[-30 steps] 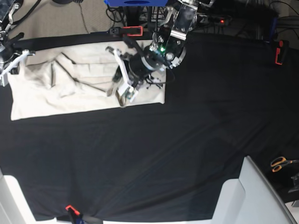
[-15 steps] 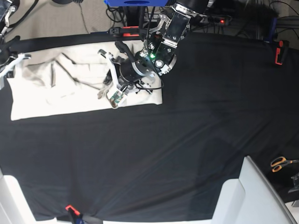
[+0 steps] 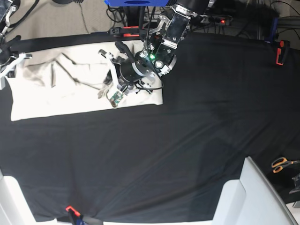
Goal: Fold the T-shirt properly
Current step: 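Lift the strip end with the left gripper and fold it toward the right gripper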
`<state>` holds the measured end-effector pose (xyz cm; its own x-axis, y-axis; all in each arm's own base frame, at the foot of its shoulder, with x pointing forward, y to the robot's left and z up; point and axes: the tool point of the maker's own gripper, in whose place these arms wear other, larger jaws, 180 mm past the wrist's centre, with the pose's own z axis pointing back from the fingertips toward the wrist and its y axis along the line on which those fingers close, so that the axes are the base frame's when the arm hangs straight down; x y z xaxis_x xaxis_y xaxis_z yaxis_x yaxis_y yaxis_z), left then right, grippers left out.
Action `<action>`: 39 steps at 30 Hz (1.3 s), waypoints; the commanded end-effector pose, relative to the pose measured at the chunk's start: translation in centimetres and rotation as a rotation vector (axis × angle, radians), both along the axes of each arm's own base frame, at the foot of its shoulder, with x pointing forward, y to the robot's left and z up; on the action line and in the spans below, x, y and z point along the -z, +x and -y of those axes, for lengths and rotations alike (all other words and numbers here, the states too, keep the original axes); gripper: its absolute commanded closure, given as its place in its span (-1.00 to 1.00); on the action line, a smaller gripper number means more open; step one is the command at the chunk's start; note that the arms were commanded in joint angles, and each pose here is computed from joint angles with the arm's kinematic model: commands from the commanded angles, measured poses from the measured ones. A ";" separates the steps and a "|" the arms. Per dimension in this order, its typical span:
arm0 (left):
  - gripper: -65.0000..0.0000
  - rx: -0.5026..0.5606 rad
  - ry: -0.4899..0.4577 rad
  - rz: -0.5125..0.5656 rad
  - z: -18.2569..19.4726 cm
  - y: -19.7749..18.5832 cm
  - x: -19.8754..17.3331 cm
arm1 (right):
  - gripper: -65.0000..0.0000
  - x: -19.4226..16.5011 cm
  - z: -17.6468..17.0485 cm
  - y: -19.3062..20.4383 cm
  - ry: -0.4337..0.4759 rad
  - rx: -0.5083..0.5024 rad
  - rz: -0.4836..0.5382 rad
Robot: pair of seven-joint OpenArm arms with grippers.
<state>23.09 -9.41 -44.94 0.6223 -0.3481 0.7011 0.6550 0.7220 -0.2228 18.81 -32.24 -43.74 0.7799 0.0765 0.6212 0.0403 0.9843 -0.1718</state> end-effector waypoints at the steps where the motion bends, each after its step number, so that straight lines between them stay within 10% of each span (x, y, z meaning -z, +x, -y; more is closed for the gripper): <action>1: 1.00 -0.002 -0.049 0.033 1.1 0.8 -1.4 | 0.89 -1.1 0.7 0.7 -0.021 -0.001 0.040; 6: 0.98 -0.002 -0.049 0.033 1.1 0.8 -1.4 | 0.89 -1.1 0.7 0.7 -0.021 -0.001 0.040; 19: -0.36 0.124 -0.058 0.078 4.5 0.1 -2.7 | 0.89 -1.1 0.6 0.7 -0.018 0.000 0.040; 36: -0.32 0.216 -0.251 0.134 8.8 2.5 -8.9 | 0.89 -1.3 0.7 0.8 -0.024 -0.002 0.044; 39: 0.27 0.125 -0.194 0.135 4.7 3.7 -7.5 | 0.89 -1.4 0.7 0.8 -0.026 -0.003 0.046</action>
<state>26.17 -14.45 -37.78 0.4874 -0.2743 0.8290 0.7758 0.5716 -0.2671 18.81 -32.23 -43.74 0.7800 0.0764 0.6211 0.0404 0.9843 -0.1717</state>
